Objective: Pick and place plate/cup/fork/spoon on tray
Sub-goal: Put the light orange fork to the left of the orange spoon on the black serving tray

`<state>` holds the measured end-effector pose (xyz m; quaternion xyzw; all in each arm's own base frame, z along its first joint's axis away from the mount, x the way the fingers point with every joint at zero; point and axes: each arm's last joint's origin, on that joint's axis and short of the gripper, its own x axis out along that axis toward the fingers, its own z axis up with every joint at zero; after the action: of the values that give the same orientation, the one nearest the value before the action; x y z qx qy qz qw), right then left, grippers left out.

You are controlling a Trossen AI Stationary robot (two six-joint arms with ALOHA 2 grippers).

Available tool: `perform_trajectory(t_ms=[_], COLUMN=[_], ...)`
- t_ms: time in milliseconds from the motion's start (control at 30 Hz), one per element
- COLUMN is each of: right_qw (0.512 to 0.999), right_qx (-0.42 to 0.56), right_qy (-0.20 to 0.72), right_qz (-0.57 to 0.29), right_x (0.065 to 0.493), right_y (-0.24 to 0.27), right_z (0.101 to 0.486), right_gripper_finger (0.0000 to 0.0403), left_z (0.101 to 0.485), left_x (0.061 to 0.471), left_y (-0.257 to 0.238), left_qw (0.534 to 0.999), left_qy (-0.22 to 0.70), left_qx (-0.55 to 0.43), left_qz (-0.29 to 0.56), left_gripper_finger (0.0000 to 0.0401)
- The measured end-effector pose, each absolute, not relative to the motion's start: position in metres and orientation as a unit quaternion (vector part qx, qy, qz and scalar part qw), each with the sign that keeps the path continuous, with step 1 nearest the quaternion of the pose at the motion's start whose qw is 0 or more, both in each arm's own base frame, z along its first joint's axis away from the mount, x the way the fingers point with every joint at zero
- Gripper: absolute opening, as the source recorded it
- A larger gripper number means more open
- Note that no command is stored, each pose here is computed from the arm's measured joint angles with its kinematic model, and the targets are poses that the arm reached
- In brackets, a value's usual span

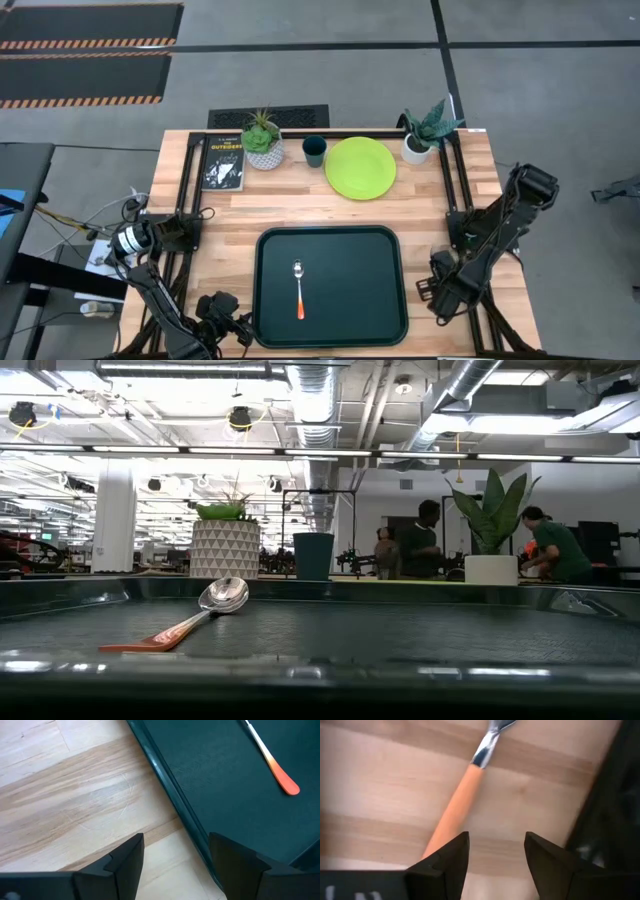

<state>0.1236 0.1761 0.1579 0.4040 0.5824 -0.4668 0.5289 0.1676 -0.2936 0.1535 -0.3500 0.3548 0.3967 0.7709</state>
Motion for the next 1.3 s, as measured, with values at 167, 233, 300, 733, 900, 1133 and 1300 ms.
perform_trajectory(t_ms=[167,233,300,733,900,1133,1300], right_qw=[0.545,0.545,0.542,0.540,0.567,0.569,0.561], right_qx=[0.410,0.398,0.389,0.394,0.393,0.409,0.417], right_qy=[0.567,0.560,0.556,0.541,0.519,0.470,0.467], right_qz=[-0.463,-0.481,-0.495,-0.509,-0.504,-0.537,-0.542], right_x=[0.127,0.129,0.132,0.147,0.146,0.152,0.164], right_y=[0.178,0.175,0.174,0.169,0.165,0.166,0.170], right_z=[0.170,0.166,0.158,0.147,0.170,0.160,0.143], right_gripper_finger=[0.0212,0.0211,0.0211,0.0211,0.0211,0.0211,0.0211], left_z=[0.153,0.153,0.153,0.153,0.153,0.153,0.153], left_x=[0.168,0.168,0.168,0.168,0.168,0.169,0.169], left_y=[-0.294,-0.294,-0.294,-0.295,-0.295,-0.294,-0.294], left_qw=[0.770,0.770,0.770,0.766,0.768,0.769,0.770], left_qy=[0.355,0.355,0.354,0.358,0.356,0.353,0.354], left_qx=[-0.354,-0.354,-0.355,-0.358,-0.358,-0.358,-0.357], left_qz=[0.394,0.395,0.394,0.395,0.395,0.394,0.394], left_gripper_finger=[0.0210,0.0210,0.0210,0.0210,0.0210,0.0210,0.0210])
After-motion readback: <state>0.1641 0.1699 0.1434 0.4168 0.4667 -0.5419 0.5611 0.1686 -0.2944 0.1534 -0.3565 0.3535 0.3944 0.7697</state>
